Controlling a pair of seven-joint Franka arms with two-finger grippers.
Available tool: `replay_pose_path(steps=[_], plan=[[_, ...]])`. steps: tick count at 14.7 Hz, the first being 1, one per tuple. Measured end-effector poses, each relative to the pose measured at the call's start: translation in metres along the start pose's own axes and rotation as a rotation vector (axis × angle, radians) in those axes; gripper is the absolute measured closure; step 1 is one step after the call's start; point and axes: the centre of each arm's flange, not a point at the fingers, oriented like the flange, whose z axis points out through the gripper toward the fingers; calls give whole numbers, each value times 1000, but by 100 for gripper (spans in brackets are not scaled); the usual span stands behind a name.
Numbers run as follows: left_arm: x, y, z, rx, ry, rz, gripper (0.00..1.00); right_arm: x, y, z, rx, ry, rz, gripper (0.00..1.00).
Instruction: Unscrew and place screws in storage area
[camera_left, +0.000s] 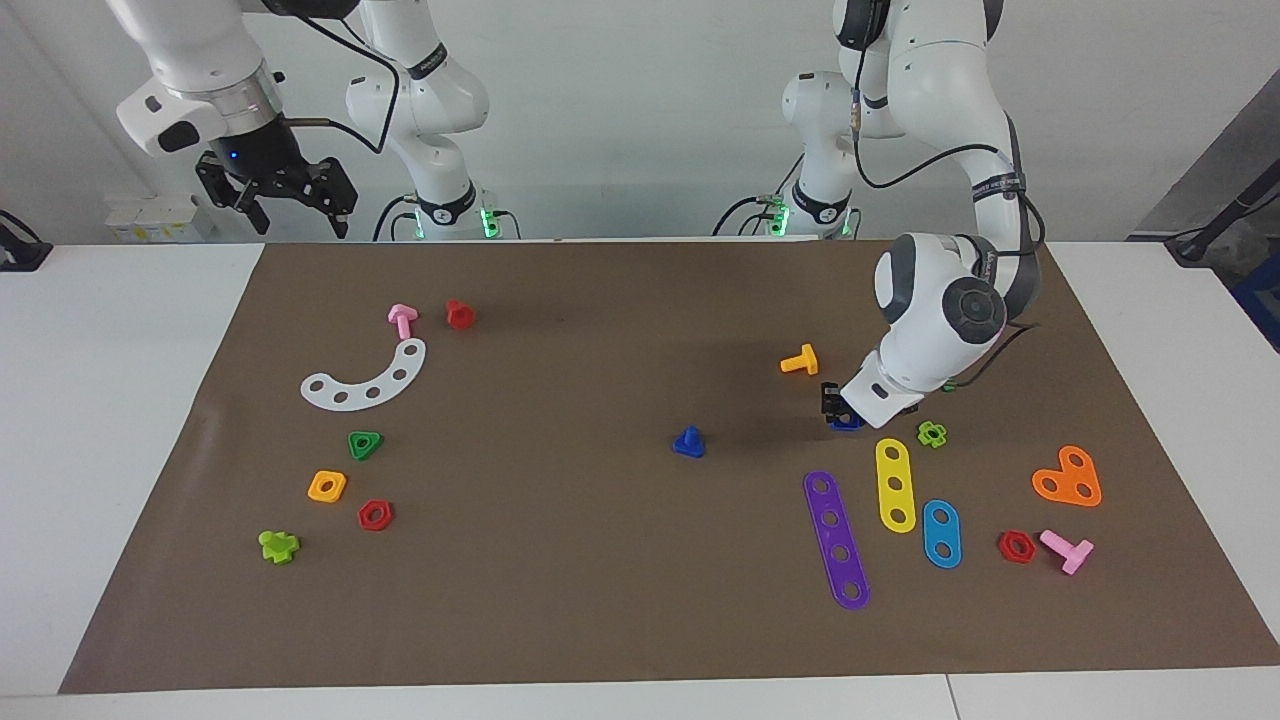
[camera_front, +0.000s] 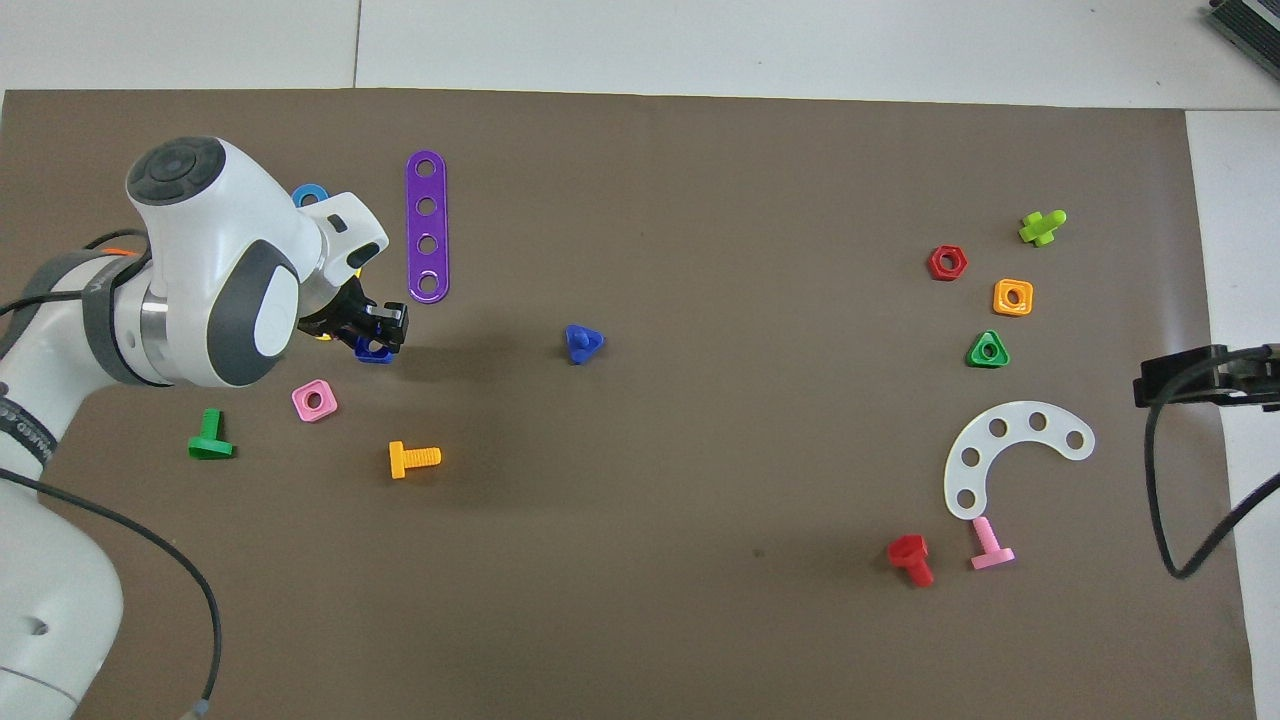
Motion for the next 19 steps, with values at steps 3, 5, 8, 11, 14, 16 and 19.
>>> replay_pose_path(steps=[3, 5, 8, 11, 14, 16, 19], plan=[[-5, 4, 2, -1, 12, -6, 34, 0, 0, 0, 0, 0, 0, 0], [-4, 6, -2, -1, 28, -8, 11, 0, 0, 0, 0, 0, 0, 0], [-2, 3, -12, -2, 57, -17, 0, -1, 0, -1, 0, 1, 0, 0], [1, -30, -57, 0, 119, -66, 0, -3, -1, -9, 6, 30, -2, 0], [-10, -70, -116, 48, 110, -94, 0, 15, -18, 4, 77, 51, 21, 0], [-19, -78, -145, 78, 93, -98, 0, 41, -65, 28, 98, 69, 51, 0], [-34, -76, -176, 100, 97, -94, 0, 62, -204, 83, 100, 83, 137, 0]])
